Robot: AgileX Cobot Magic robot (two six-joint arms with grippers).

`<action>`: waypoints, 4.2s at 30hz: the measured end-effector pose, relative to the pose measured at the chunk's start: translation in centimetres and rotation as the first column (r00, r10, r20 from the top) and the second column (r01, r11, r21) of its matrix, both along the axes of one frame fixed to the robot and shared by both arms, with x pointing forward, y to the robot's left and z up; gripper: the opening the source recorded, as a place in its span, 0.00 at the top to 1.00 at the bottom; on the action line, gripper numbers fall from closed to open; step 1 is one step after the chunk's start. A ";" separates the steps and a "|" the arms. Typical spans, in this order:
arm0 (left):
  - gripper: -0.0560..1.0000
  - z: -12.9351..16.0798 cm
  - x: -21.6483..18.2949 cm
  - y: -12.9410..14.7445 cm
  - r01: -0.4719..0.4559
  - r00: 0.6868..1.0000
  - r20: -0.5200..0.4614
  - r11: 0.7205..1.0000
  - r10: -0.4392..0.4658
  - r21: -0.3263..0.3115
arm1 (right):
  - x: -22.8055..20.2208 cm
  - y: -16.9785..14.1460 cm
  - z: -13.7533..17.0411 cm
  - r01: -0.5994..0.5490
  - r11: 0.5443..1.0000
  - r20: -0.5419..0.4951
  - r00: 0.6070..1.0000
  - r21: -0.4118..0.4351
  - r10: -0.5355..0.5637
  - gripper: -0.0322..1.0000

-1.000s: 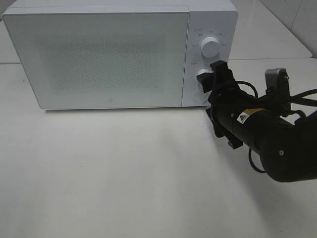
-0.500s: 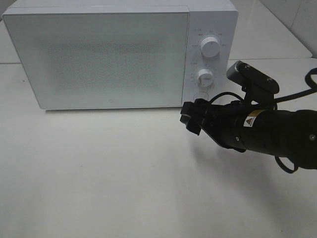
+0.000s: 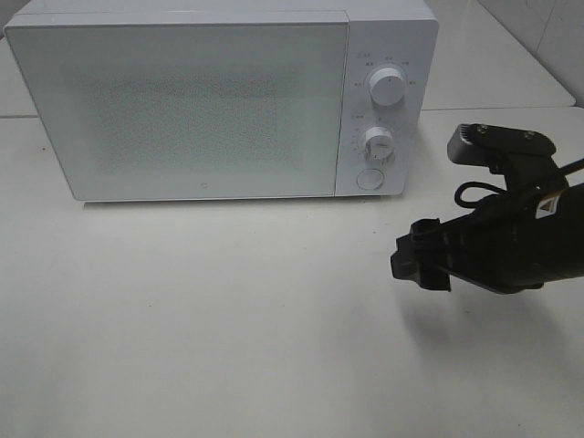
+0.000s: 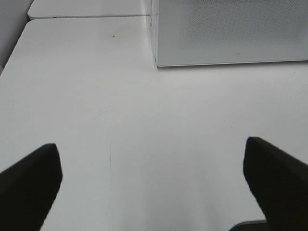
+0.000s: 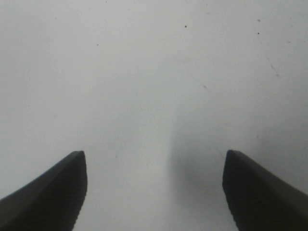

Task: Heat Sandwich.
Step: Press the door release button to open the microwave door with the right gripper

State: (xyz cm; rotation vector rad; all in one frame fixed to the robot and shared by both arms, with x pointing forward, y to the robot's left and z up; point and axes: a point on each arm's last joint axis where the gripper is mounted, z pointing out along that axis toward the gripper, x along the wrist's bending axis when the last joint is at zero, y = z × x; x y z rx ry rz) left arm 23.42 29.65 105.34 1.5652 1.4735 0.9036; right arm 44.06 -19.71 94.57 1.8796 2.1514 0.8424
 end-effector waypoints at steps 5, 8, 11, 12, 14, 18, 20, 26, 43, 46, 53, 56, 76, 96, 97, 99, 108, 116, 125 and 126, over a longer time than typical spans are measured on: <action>0.04 0.0 0.0 0.0 0.000 1.000 0.000 1.000 0.000 0.000 | -1.3 -0.2 2.2 -0.128 0.991 -0.051 0.991 -0.033 0.126 0.24; 0.04 0.0 0.0 0.0 0.000 1.000 0.000 1.000 0.000 0.000 | -2.1 -0.4 4.3 -0.204 0.977 -0.090 0.976 -0.059 0.198 0.24; 0.04 0.0 0.0 0.0 0.000 1.000 0.000 1.000 0.000 0.000 | -2.6 -0.6 5.4 -0.243 0.967 -0.109 0.966 -0.083 0.233 0.24; 0.04 0.0 0.0 0.0 0.000 1.000 0.000 1.000 0.000 0.000 | -2.9 -0.8 6.0 -0.259 0.961 -0.113 0.962 -0.096 0.248 0.24; 0.04 0.0 0.0 0.0 0.000 1.000 0.000 1.000 0.000 0.000 | -3.4 -1.2 6.9 -0.283 0.952 -0.122 0.956 -0.119 0.269 0.24; 0.04 0.0 0.0 0.0 0.000 1.000 0.000 1.000 0.000 0.000 | -4.9 -2.1 8.7 -0.318 0.934 -0.120 0.946 -0.161 0.301 0.24; 0.04 0.0 0.0 0.0 0.000 1.000 0.000 1.000 0.000 0.000 | -5.8 -2.5 9.4 -0.327 0.929 -0.119 0.943 -0.174 0.310 0.24; 0.04 0.0 0.0 0.0 0.000 1.000 0.000 1.000 0.000 0.000 | -8.8 -4.0 11.4 -0.332 0.924 -0.069 0.943 -0.191 0.325 0.24; 0.04 0.0 0.0 0.0 0.000 1.000 0.000 1.000 0.000 0.000 | -18.0 -9.3 11.5 -0.035 0.986 0.307 0.948 -0.161 0.083 0.24; 0.04 0.0 0.0 0.0 0.000 1.000 0.000 1.000 0.000 0.000 | -18.7 -9.7 10.6 0.028 0.987 0.339 0.940 -0.157 0.027 0.24; 0.04 0.0 0.0 0.0 0.000 1.000 0.000 1.000 0.000 0.000 | -20.2 -10.1 10.3 0.121 0.984 0.429 0.902 -0.132 -0.054 0.24; 0.04 0.0 0.0 0.0 0.000 1.000 0.000 1.000 0.000 0.000 | -20.9 -10.1 10.3 0.162 0.980 0.473 0.877 -0.118 -0.088 0.24; 0.04 0.0 0.0 0.0 0.000 1.000 0.000 1.000 0.000 0.000 | -21.2 -10.2 10.2 0.209 0.971 0.487 0.864 -0.117 -0.127 0.24; 0.04 0.0 0.0 0.0 0.000 1.000 0.000 1.000 0.000 0.000 | -15.2 -9.7 12.4 0.209 0.972 0.482 0.866 -0.110 -0.132 0.24; 0.04 0.0 0.0 0.0 0.000 1.000 0.000 1.000 0.000 0.000 | -14.8 -9.7 12.4 0.209 0.972 0.480 0.867 -0.111 -0.132 0.24; 0.04 0.0 0.0 0.0 0.000 1.000 0.000 1.000 0.000 0.000 | -13.5 -9.6 12.4 0.208 0.971 0.469 0.873 -0.114 -0.132 0.24; 0.04 0.0 0.0 0.0 0.000 1.000 0.000 1.000 0.000 0.000 | -9.9 -9.4 12.1 0.211 0.971 0.471 0.872 -0.113 -0.135 0.24; 0.04 0.0 0.0 0.0 0.000 1.000 0.000 1.000 0.000 0.000 | -6.4 -9.1 11.2 0.217 0.971 0.498 0.856 -0.104 -0.138 0.24; 0.04 0.0 0.0 0.0 0.000 1.000 0.000 1.000 0.000 0.000 | -2.6 -8.9 9.7 0.234 0.969 0.501 0.850 -0.080 -0.164 0.24; 0.04 0.0 0.0 0.0 0.000 1.000 0.000 1.000 0.000 0.000 | -2.6 -8.9 9.7 0.234 0.969 0.501 0.850 -0.080 -0.164 0.24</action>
